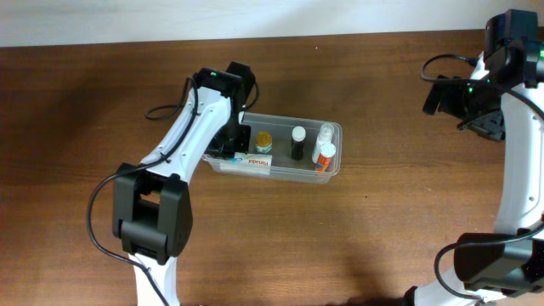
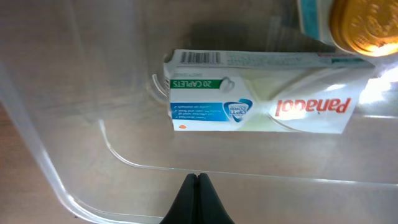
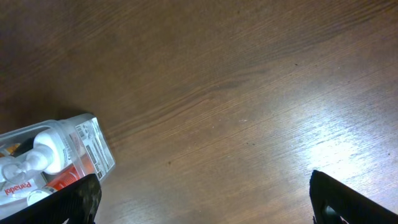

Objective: Pack container

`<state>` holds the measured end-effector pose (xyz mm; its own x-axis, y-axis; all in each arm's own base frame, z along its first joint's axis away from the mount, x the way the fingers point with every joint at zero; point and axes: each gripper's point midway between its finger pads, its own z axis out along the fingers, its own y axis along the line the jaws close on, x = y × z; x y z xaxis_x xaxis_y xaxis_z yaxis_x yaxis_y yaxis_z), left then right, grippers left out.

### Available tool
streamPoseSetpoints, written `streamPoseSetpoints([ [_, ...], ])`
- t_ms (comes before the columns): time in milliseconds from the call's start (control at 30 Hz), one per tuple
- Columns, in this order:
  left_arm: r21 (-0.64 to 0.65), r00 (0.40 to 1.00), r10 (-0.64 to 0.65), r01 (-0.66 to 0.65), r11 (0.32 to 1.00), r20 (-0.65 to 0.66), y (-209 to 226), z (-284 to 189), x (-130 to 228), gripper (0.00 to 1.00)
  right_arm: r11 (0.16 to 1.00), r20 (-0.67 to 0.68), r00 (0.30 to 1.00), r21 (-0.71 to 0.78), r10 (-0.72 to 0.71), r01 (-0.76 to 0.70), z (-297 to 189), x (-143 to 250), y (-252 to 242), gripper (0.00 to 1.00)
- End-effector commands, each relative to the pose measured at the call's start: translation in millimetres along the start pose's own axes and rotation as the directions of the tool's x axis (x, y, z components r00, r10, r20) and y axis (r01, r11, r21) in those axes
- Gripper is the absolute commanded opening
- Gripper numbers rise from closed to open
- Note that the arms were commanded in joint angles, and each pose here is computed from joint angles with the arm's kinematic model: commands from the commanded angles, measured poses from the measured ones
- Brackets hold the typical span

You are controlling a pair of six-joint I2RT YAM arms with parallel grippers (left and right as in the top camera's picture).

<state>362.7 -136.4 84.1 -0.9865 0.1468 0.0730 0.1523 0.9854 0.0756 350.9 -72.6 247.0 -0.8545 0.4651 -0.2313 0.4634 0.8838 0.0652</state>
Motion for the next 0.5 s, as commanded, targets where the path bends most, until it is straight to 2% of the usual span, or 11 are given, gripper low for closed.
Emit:
streamPoseSetpoints([
  [0, 0.009, 1.0, 0.02, -0.02, 1.0, -0.013, -15.4, -1.3, 8.2, 0.01, 1.0, 0.01, 1.0, 0.007, 0.008, -0.008, -2.4, -1.3, -2.0, 0.98],
  [467, -0.005, 0.997, 0.061, -0.062, 0.998, -0.05, -26.6, -3.1, 22.6, 0.01, 1.0, 0.01, 1.0, 0.007, 0.008, -0.008, -2.4, -1.3, -2.0, 0.98],
])
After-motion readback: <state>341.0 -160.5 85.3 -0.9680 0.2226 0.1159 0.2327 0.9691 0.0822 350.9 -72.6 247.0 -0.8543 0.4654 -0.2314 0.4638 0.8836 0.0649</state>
